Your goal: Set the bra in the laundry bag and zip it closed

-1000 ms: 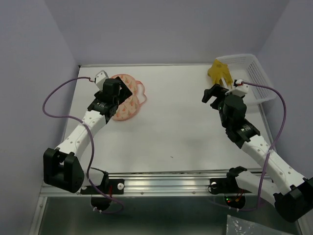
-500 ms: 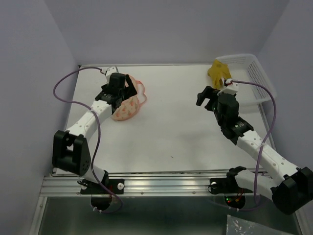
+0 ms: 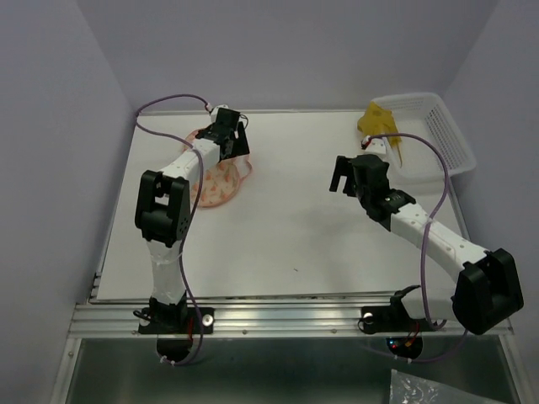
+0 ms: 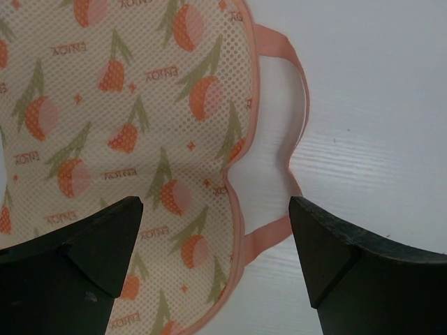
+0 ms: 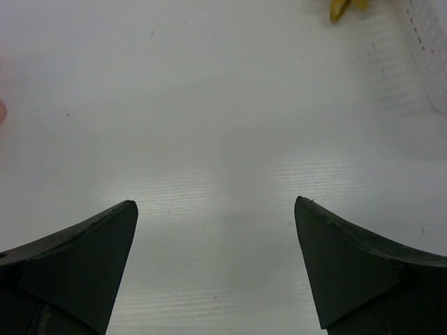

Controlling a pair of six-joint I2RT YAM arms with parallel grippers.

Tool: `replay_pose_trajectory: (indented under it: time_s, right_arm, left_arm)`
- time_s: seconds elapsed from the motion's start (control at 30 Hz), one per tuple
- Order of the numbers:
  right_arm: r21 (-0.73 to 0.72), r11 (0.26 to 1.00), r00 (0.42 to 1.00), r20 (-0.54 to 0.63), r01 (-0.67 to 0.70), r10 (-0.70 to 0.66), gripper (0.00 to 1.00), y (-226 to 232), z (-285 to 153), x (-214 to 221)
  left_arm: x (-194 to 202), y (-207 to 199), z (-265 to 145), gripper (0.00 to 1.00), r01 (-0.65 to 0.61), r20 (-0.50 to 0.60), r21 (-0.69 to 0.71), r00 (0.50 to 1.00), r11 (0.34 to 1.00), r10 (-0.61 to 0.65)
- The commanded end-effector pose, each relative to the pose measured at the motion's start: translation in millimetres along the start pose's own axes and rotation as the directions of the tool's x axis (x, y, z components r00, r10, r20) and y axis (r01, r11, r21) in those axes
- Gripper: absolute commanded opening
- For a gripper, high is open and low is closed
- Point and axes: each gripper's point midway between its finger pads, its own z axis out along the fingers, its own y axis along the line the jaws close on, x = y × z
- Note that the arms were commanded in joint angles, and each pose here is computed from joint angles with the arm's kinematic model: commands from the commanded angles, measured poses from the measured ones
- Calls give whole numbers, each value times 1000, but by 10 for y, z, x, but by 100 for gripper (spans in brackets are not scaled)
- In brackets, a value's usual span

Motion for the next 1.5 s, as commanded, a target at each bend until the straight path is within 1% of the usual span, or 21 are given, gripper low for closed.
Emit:
replay_pose_trajectory:
  time_s: [0.0,0.13,0.23,0.37,0.47,0.53,0.63,0.67,0.7,0.77,0.8,0.83,0.87,0.9,1.03,1.07,1.17,1.3,1.37,1.47]
  right_arm:
    - [32,999,999,5,32,-32,100,-9,30,-109]
    - [65,996,997,-25,68,-66,100,-58,101,-34]
    - [92,992,996,-41,82,-78,100,-88,143,-9]
    - [92,991,994,-55,97,-92,100,-85,179,28]
    - [102,989,993,-62,103,-97,100,-95,206,48]
    - [102,989,993,-65,104,-98,100,-94,212,58]
    - [98,990,993,-71,100,-93,100,-83,217,72]
    - [97,991,994,-71,95,-88,100,-80,213,72]
    - [91,992,994,-73,92,-85,100,-73,206,77]
    - [86,992,994,-71,87,-81,100,-69,190,74]
    - [81,993,994,-73,84,-78,100,-60,187,80]
    - [77,994,994,-75,83,-77,100,-55,184,86]
    - [75,994,994,-75,82,-76,100,-51,184,87]
    - [66,995,994,-79,78,-73,100,-34,179,94]
    - [59,996,995,-78,62,-58,100,-21,162,93]
    - [59,997,995,-78,59,-54,100,-21,164,97]
    - [63,997,996,-78,48,-43,100,-26,158,102]
    - [62,997,997,-73,35,-31,100,-30,139,100]
    - [62,998,997,-75,34,-29,100,-37,127,112]
    - [66,998,997,-82,21,-16,100,-43,137,152]
  left_arm:
    - [-12,55,66,99,-58,-27,-43,998,997,57]
    - [98,74,162,99,-73,-55,-58,996,996,70]
    - [268,135,242,99,-94,-98,-77,991,993,86]
    - [466,180,275,93,-98,-141,-81,986,992,86]
    - [603,156,312,91,-104,-156,-55,983,993,95]
    - [696,150,343,86,-102,-174,-51,981,993,92]
    - [763,132,366,83,-97,-177,-45,980,994,88]
    - [824,139,366,70,-97,-187,-46,979,994,87]
    - [838,125,356,62,-97,-188,-41,978,994,88]
    - [826,108,284,41,-89,-179,-35,981,995,81]
    - [829,57,245,24,-85,-174,-21,982,996,80]
    - [779,15,171,15,-77,-154,1,985,997,77]
    - [761,-34,111,3,-77,-145,20,986,997,79]
    - [747,-93,55,0,-78,-139,46,987,996,84]
    - [622,-439,-302,0,-83,-75,153,993,985,95]
    - [595,-588,-444,0,-79,-55,188,994,979,91]
    - [631,-905,-689,0,-60,-49,267,996,962,76]
    - [774,-1274,-949,0,-28,-86,376,994,926,65]
    - [798,-1363,-1025,0,-14,-95,398,994,917,56]
    - [910,-1538,-1096,0,-22,-118,448,989,894,84]
